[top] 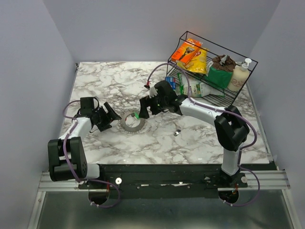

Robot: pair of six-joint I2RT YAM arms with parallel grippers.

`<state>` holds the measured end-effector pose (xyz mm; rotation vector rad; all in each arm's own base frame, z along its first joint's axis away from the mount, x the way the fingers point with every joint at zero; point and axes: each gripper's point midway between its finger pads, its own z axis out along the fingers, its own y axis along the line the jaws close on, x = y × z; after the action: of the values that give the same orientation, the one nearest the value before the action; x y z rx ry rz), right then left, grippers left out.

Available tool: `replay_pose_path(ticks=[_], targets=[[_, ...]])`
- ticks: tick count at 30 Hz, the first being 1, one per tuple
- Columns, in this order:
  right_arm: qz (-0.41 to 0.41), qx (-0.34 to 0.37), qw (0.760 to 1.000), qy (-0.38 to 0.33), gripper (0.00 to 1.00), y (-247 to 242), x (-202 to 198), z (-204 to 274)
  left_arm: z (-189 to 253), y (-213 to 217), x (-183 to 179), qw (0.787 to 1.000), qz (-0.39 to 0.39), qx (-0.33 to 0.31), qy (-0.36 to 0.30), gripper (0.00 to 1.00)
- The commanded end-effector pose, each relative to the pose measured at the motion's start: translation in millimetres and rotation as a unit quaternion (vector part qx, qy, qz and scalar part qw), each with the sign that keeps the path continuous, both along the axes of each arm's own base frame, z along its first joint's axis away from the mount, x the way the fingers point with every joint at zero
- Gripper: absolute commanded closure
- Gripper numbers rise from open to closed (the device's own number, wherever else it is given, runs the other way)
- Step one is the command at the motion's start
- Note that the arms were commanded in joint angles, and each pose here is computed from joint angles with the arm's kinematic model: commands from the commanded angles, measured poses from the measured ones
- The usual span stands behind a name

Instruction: Put the keys on the keyring

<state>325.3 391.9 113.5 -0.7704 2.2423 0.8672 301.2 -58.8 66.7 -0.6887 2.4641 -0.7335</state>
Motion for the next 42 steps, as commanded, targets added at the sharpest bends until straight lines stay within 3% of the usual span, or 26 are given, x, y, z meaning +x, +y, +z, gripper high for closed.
replay_pose_path(ticks=[1, 10, 16, 22, 23, 26, 36, 42], targets=[[0.013, -0.011, 1.0, 0.01, 0.05, 12, 1, -9, 3, -6, 10, 1.0, -0.016, -0.022, -0.011, 0.16], [0.03, -0.024, 0.999, 0.007, 0.15, 34, 16, -15, -17, -9, -5, 0.999, -0.009, -0.03, 0.021, 0.19], [0.099, -0.002, 0.995, 0.005, 0.24, 62, -3, -4, -28, -7, -13, 0.999, 0.016, -0.032, 0.037, 0.21], [0.101, -0.043, 0.994, 0.019, 0.44, 66, -4, -30, -32, -11, -14, 0.998, 0.027, -0.04, 0.038, 0.21], [0.1, -0.048, 0.994, 0.021, 0.55, 65, -4, -32, -32, -12, -13, 0.998, 0.027, -0.041, 0.035, 0.21], [0.099, -0.056, 0.993, 0.024, 0.75, 63, -3, -38, -33, -14, -13, 0.998, 0.029, -0.041, 0.033, 0.21], [0.093, -0.106, 0.989, 0.051, 0.91, 50, -7, -83, -42, -28, -11, 0.996, 0.029, -0.072, 0.044, 0.21], [0.085, -0.12, 0.987, 0.061, 0.91, 46, -6, -100, -42, -32, -7, 0.996, 0.024, -0.079, 0.042, 0.21]])
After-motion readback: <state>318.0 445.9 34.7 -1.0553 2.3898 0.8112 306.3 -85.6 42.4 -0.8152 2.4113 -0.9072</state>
